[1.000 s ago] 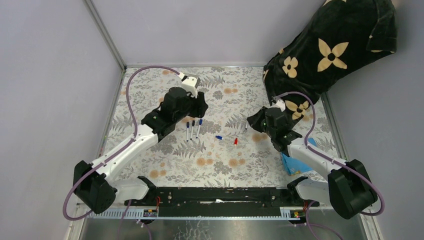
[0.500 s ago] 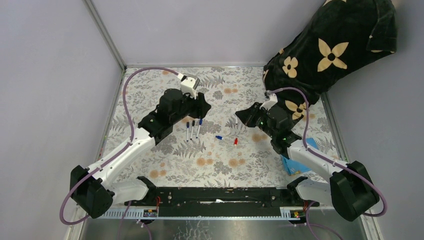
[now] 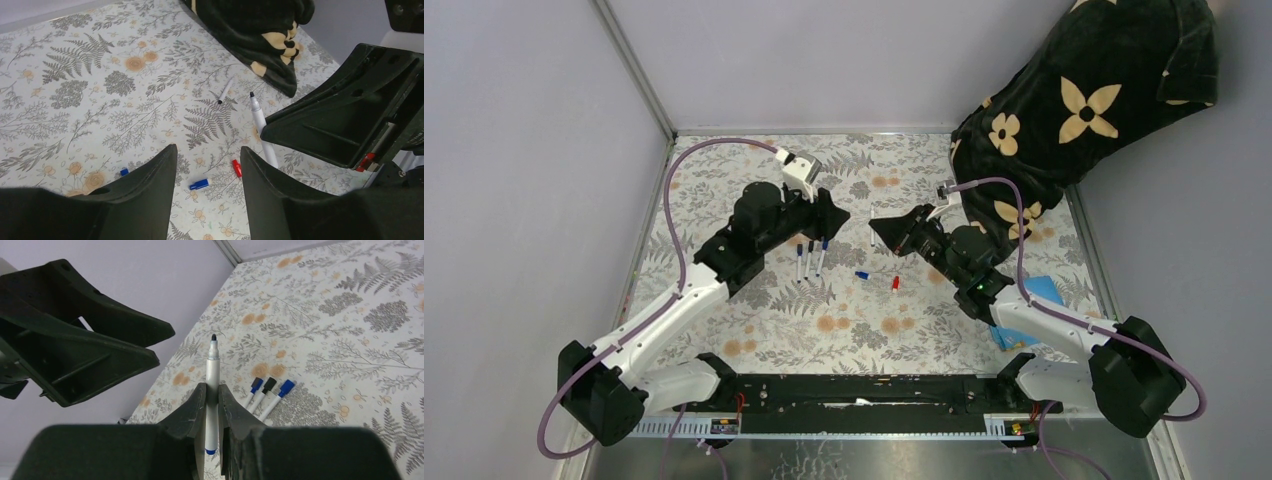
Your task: Insert the pens into the pen caps
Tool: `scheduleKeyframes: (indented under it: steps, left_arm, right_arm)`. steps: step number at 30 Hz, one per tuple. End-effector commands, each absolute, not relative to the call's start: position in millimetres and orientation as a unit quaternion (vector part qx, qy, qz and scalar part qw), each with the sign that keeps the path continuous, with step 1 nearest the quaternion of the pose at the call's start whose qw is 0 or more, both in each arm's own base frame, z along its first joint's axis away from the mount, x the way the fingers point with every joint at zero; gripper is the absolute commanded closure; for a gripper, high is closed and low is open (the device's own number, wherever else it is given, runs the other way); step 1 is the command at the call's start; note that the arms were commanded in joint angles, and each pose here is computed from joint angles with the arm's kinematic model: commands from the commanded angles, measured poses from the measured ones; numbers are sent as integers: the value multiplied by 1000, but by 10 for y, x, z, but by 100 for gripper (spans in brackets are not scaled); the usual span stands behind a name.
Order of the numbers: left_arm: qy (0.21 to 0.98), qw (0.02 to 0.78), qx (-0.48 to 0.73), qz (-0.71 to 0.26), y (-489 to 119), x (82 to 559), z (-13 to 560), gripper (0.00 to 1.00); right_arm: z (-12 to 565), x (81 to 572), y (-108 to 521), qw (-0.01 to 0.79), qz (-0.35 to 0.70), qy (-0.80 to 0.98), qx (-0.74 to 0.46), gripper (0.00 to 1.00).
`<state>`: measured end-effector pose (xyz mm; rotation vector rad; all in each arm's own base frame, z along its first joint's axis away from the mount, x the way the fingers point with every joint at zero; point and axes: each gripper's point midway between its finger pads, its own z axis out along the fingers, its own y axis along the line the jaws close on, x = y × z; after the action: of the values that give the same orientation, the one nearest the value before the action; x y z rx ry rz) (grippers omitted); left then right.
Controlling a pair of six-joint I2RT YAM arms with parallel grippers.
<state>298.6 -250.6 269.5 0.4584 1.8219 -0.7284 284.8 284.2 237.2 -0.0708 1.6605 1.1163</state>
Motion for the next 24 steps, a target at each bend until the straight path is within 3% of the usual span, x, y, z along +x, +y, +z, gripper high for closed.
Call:
scheduleKeyframes:
  steps: [1,24]
  left_arm:
    - [725,563,209,-337,-2595,2933,2931,45]
    - [691,539,258,-407,-2821,2706,2978,40]
  right_arm:
    - [2995,2852,2899,601,500,623,-30,100]
    - [3282,2786,3076,614,543,572,-40,100]
